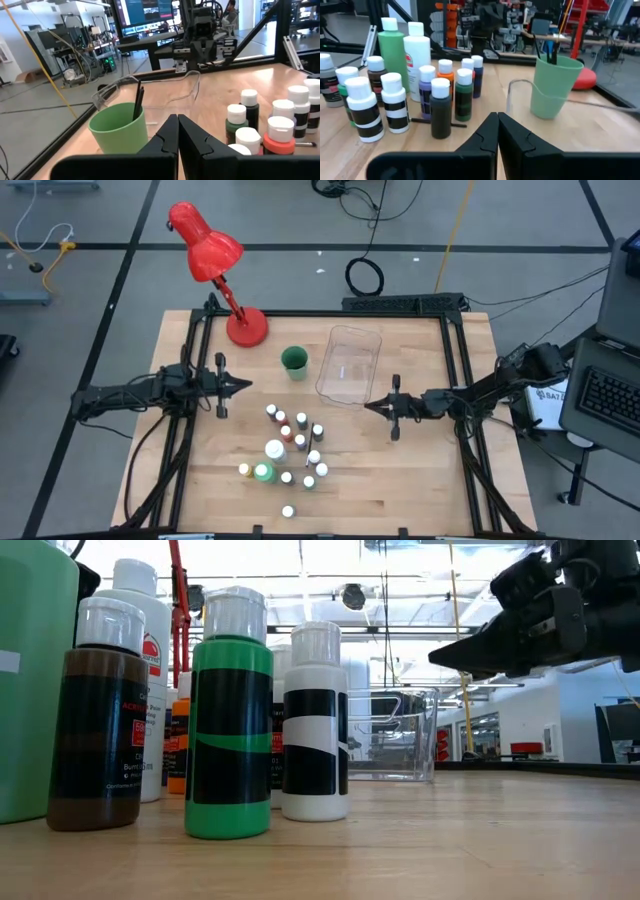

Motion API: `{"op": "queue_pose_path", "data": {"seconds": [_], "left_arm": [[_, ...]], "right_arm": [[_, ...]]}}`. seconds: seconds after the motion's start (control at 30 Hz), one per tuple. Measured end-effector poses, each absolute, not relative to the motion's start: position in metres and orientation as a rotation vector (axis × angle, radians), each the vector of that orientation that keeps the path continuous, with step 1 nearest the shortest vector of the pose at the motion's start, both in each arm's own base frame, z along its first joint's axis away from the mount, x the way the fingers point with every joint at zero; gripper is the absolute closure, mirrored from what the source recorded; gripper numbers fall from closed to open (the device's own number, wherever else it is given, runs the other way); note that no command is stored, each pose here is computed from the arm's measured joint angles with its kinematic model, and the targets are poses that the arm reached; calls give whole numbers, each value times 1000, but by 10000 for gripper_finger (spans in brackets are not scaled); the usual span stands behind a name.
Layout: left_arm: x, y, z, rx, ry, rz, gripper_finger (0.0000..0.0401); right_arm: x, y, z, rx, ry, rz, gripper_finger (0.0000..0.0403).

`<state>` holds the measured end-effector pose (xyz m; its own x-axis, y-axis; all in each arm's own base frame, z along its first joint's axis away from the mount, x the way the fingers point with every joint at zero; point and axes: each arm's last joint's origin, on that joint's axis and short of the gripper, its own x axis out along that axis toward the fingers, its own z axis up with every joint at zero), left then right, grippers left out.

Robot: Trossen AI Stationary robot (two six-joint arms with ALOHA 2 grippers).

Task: Pick & Place Paint Supplies
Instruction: Move the transparent bin to the top right of the table

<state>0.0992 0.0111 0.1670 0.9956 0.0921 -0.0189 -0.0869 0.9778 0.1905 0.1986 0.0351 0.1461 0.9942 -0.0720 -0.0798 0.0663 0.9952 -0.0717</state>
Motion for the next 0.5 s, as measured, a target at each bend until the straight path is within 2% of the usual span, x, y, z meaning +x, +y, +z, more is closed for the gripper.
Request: {"op": "queue_pose_path", "data": {"seconds": [0.27, 0.4, 0.5], "left_arm": [[99, 11, 167, 179, 32, 90, 390], [99, 11, 167, 171, 32, 90, 393], [99, 11, 167, 152, 32, 91, 399]], "right_arm": [[199, 35, 149, -86, 51, -67, 403], [195, 34, 160, -97, 8, -68, 403], [186, 32, 167, -105, 50, -66, 403]]}}
